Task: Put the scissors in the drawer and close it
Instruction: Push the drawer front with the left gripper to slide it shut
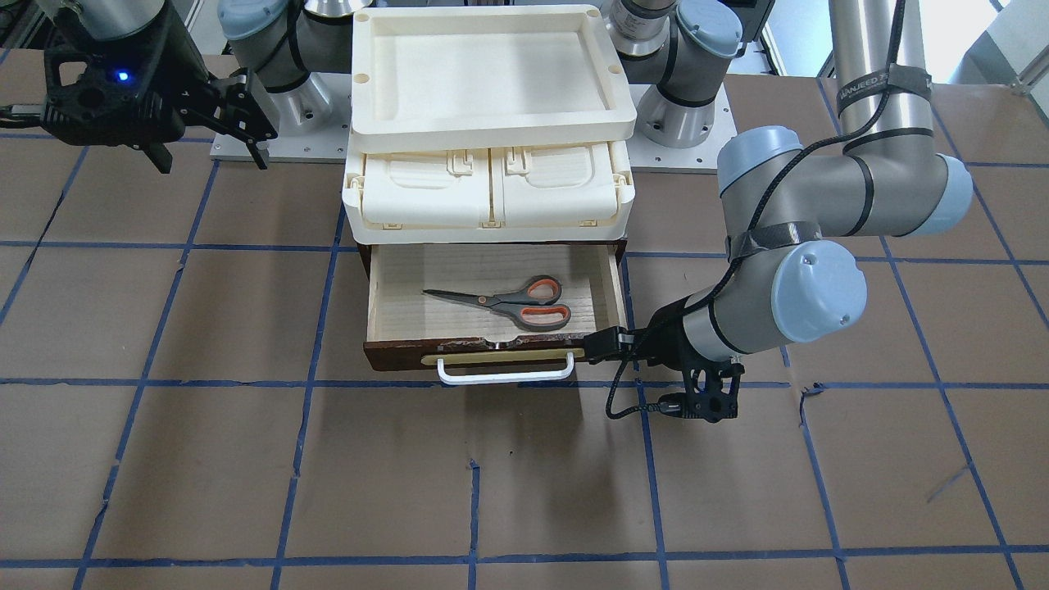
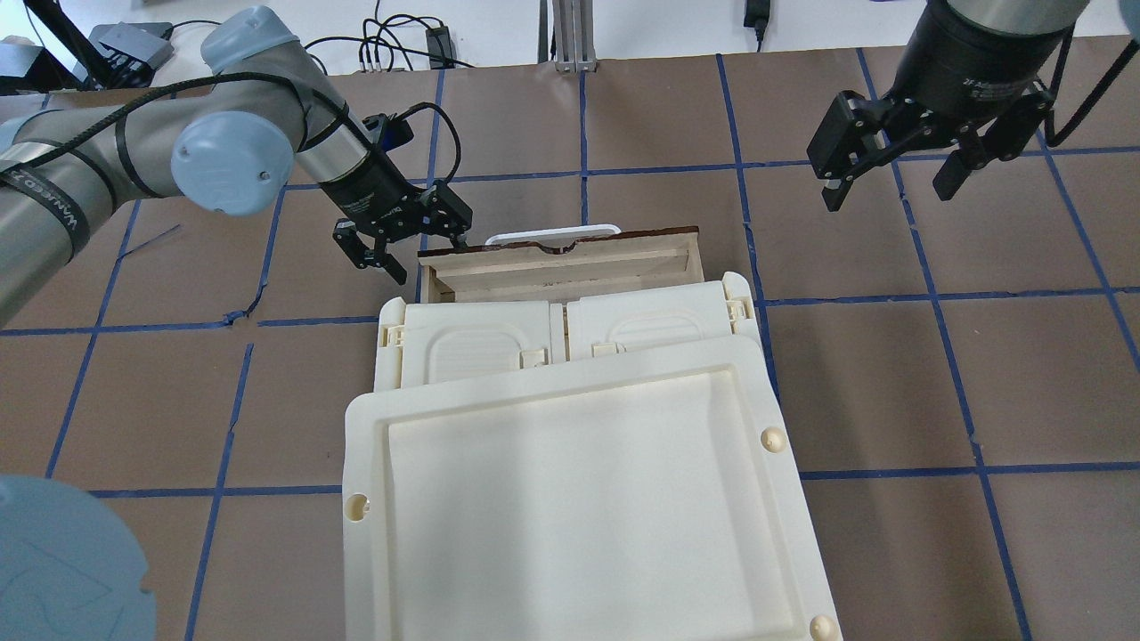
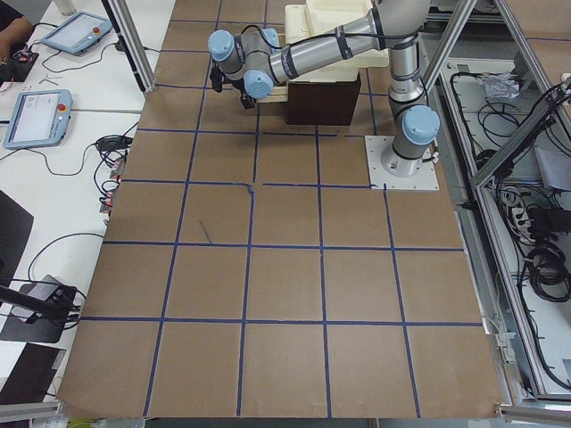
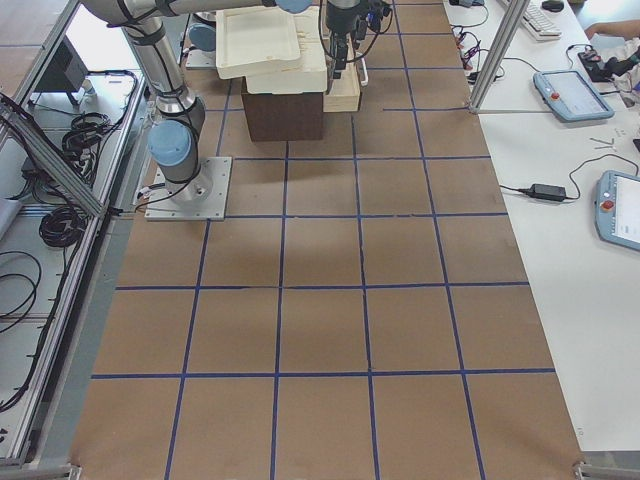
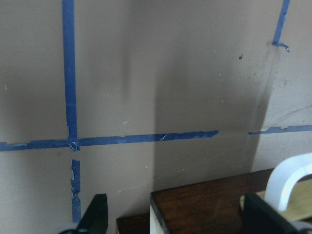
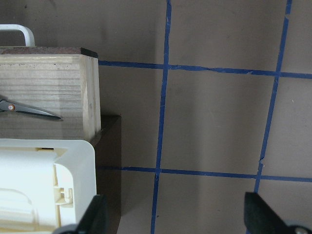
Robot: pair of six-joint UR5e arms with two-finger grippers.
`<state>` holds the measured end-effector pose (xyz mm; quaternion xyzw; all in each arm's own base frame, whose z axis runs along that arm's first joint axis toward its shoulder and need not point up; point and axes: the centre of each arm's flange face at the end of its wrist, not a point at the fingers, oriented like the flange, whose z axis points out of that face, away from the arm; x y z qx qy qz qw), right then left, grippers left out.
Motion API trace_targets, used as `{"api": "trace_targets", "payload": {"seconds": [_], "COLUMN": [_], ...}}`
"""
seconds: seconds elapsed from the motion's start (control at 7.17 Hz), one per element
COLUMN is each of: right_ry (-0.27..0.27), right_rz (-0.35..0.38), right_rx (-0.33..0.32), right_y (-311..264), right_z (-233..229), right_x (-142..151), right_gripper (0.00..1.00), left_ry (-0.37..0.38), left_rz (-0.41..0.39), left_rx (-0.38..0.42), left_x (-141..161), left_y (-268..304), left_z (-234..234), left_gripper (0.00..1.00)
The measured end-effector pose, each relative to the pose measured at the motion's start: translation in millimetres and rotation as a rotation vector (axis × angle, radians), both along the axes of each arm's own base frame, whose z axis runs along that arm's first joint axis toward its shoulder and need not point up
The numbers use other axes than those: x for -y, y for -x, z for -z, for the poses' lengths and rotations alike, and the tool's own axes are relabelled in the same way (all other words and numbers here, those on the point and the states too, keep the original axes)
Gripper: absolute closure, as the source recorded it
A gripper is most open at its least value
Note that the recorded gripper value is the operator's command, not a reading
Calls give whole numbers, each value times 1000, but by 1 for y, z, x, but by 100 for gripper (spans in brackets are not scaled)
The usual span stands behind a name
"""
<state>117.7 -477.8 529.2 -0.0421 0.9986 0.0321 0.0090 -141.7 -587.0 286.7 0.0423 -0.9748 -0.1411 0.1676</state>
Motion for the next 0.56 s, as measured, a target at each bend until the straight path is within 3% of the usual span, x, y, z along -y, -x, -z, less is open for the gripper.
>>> {"api": "trace_targets", "payload": {"seconds": [0.28,0.56], "right_ry": [6,53], "right_rz": [-4,2], "right_rx": [-3,-3], "right_y": [0,-1], "right_z": [-1,-5], "right_x": [-1,4], "right_gripper": [0,0], "left_ry": [-41,-62], "left_rz": [2,6], "left_rx": [2,15], "left_x": [-10,-15], "left_y": [0,-1], "left_z": [-8,-11], "left_gripper": [0,0]}}
